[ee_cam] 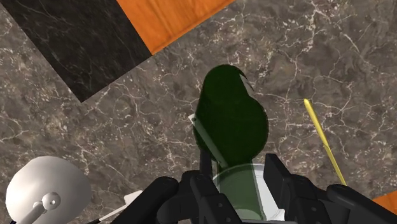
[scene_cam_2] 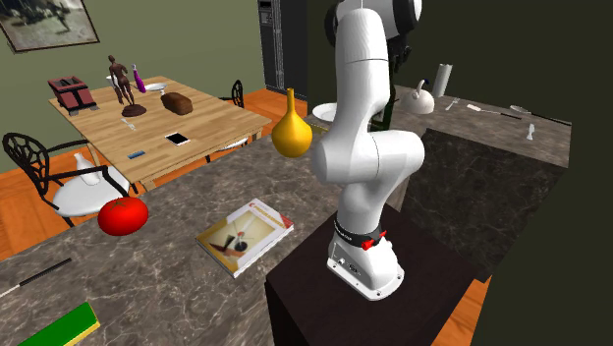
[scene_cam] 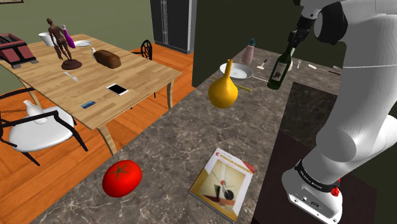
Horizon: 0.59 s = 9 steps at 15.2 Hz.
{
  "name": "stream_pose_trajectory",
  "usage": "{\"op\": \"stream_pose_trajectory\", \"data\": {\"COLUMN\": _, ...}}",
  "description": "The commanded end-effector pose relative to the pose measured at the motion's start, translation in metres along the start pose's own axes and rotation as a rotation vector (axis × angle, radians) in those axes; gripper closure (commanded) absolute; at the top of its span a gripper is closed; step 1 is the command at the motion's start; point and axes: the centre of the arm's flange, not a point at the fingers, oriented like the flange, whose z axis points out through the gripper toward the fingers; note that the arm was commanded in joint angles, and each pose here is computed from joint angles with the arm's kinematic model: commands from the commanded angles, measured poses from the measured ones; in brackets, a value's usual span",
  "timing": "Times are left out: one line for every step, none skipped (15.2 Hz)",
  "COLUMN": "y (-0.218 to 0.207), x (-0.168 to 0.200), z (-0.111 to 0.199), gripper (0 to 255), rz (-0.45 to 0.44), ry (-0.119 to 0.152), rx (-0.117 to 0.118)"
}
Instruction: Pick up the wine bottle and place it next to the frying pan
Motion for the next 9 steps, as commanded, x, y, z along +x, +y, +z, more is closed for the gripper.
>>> {"op": "stream_pose_trajectory", "data": {"y": 0.0, "x": -0.001, "z": 0.01, "gripper": 255, "rz": 0.0, "ry": 0.001, "rx": -0.001}}
{"op": "stream_pose_trajectory", "data": {"y": -0.001, "x": -0.002, "z": 0.016, "gripper": 255, "rz": 0.0, "ry": 0.001, "rx": -0.001}}
{"op": "stream_pose_trajectory", "data": {"y": -0.001, "x": -0.002, "z": 0.021, "gripper": 255, "rz": 0.0, "ry": 0.001, "rx": -0.001}}
{"op": "stream_pose_trajectory", "data": {"y": -0.001, "x": -0.003, "z": 0.026, "gripper": 255, "rz": 0.0, "ry": 0.001, "rx": -0.001}}
{"op": "stream_pose_trajectory", "data": {"y": -0.001, "x": -0.003, "z": 0.031, "gripper": 255, "rz": 0.0, "ry": 0.001, "rx": -0.001}}
{"op": "stream_pose_trajectory", "data": {"y": -0.001, "x": -0.004, "z": 0.037, "gripper": 255, "rz": 0.0, "ry": 0.001, "rx": -0.001}}
{"op": "stream_pose_trajectory", "data": {"y": -0.002, "x": -0.004, "z": 0.039, "gripper": 255, "rz": 0.0, "ry": 0.001, "rx": -0.001}}
{"op": "stream_pose_trajectory", "data": {"y": -0.002, "x": -0.004, "z": 0.039, "gripper": 255, "rz": 0.0, "ry": 0.001, "rx": -0.001}}
{"op": "stream_pose_trajectory", "data": {"y": -0.002, "x": -0.004, "z": 0.039, "gripper": 255, "rz": 0.0, "ry": 0.001, "rx": -0.001}}
